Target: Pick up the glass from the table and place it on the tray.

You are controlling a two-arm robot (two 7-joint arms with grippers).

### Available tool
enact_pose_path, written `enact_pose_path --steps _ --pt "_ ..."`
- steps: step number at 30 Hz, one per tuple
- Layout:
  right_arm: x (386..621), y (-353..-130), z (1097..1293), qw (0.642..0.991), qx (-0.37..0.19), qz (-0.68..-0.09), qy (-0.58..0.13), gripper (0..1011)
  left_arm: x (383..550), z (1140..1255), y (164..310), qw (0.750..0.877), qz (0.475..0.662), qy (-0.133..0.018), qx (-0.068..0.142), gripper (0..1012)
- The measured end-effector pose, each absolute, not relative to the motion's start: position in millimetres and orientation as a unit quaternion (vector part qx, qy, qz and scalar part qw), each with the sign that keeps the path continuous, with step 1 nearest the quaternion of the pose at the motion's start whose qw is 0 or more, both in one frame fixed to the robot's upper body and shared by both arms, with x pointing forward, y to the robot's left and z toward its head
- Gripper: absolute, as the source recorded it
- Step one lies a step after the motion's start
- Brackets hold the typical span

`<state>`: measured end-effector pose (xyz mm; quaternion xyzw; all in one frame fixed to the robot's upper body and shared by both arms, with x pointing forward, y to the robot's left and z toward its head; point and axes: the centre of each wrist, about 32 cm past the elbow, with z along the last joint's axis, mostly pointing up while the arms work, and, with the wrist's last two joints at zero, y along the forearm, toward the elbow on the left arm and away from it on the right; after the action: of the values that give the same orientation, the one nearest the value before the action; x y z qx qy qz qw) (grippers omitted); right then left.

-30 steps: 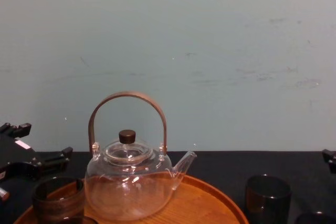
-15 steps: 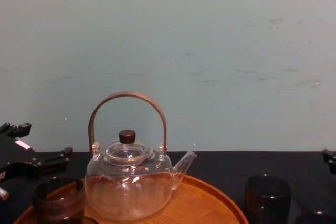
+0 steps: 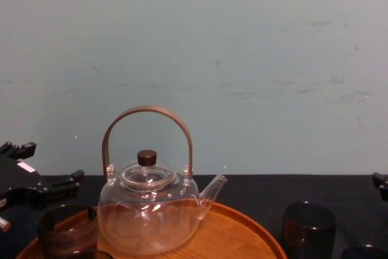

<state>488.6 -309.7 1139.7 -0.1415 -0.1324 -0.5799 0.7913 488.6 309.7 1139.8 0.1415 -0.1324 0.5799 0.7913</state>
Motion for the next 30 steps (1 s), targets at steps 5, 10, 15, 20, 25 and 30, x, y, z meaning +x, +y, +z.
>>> enact_pose_path --steps 5,10,15,20,25,30 --pt "489 -310 1139.8 0.791 -0.141 -0.58 -0.132 1002 488.6 1139.8 309.7 0.791 0.58 -0.132 0.141 1001" --pt "489 -310 1139.8 0.792 -0.141 -0.579 -0.132 1002 488.6 1139.8 309.7 0.791 0.58 -0.132 0.142 1001" --pt "493 -312 1142.3 0.8 -0.135 -0.571 -0.123 1002 488.6 1139.8 309.7 0.791 0.58 -0.132 0.142 1002" --pt "493 -313 1144.7 0.81 -0.129 -0.56 -0.116 1002 488.6 1139.8 309.7 0.791 0.58 -0.132 0.141 1001" --pt "486 -308 1151.8 0.823 -0.124 -0.541 -0.12 1002 488.6 1139.8 309.7 0.791 0.58 -0.132 0.142 1001" --pt "478 -303 1158.3 0.834 -0.118 -0.524 -0.124 1002 488.6 1139.8 309.7 0.791 0.58 -0.132 0.142 1001"
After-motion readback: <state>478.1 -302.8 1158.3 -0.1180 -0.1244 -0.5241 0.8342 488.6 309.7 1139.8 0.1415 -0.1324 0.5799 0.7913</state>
